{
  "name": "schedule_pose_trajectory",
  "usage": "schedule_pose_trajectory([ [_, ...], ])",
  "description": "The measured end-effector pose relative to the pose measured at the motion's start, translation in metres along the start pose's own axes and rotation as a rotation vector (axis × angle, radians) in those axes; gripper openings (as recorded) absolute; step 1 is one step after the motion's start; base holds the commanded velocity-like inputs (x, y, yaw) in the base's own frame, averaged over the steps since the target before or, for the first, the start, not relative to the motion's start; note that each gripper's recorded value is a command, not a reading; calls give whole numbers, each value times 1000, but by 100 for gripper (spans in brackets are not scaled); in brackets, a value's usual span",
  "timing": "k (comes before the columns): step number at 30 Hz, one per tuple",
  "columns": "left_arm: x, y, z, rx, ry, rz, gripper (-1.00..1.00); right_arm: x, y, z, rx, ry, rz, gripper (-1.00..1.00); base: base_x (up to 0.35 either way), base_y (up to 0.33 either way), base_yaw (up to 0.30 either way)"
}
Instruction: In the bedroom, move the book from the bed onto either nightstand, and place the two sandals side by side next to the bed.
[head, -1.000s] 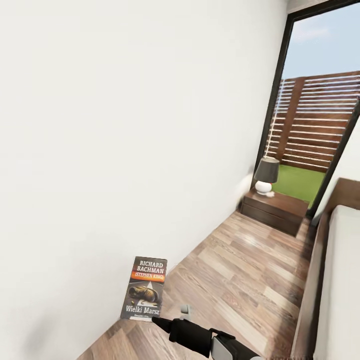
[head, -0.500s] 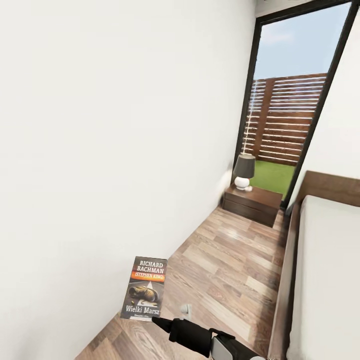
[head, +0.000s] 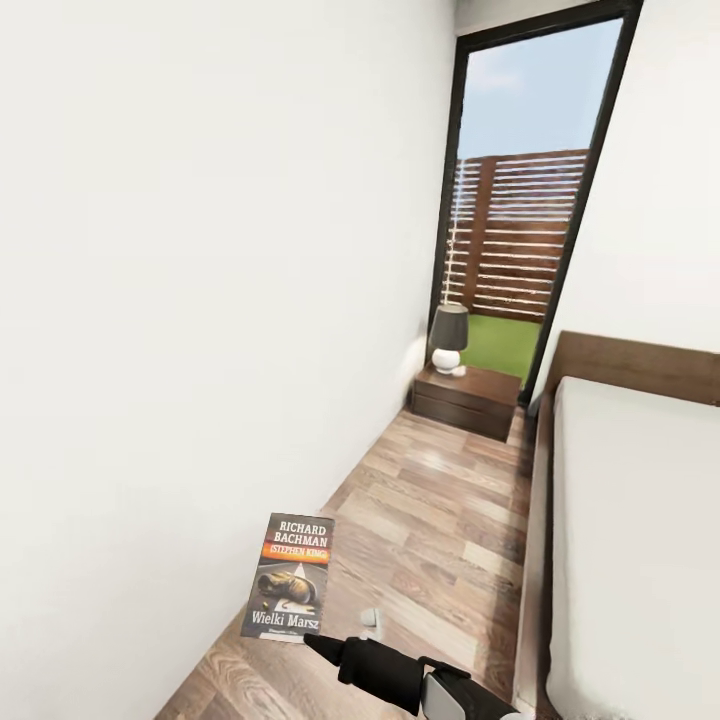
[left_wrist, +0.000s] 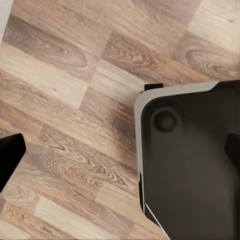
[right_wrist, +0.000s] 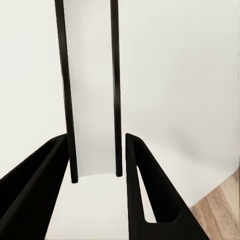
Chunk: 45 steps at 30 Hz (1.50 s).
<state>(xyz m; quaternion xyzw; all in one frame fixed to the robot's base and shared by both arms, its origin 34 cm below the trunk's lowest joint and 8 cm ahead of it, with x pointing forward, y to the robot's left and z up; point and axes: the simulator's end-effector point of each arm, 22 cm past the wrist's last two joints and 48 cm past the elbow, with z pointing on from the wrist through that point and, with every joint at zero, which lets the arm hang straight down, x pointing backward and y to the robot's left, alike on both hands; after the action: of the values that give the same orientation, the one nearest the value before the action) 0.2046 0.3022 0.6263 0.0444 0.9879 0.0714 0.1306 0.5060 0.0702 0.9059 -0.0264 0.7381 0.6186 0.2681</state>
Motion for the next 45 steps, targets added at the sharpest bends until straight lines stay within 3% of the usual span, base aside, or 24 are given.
schedule_pose_trajectory([
  [45,7,0,0,0,18,2,100,5,-6,0,5,5,15,-100,186,118,-265],
])
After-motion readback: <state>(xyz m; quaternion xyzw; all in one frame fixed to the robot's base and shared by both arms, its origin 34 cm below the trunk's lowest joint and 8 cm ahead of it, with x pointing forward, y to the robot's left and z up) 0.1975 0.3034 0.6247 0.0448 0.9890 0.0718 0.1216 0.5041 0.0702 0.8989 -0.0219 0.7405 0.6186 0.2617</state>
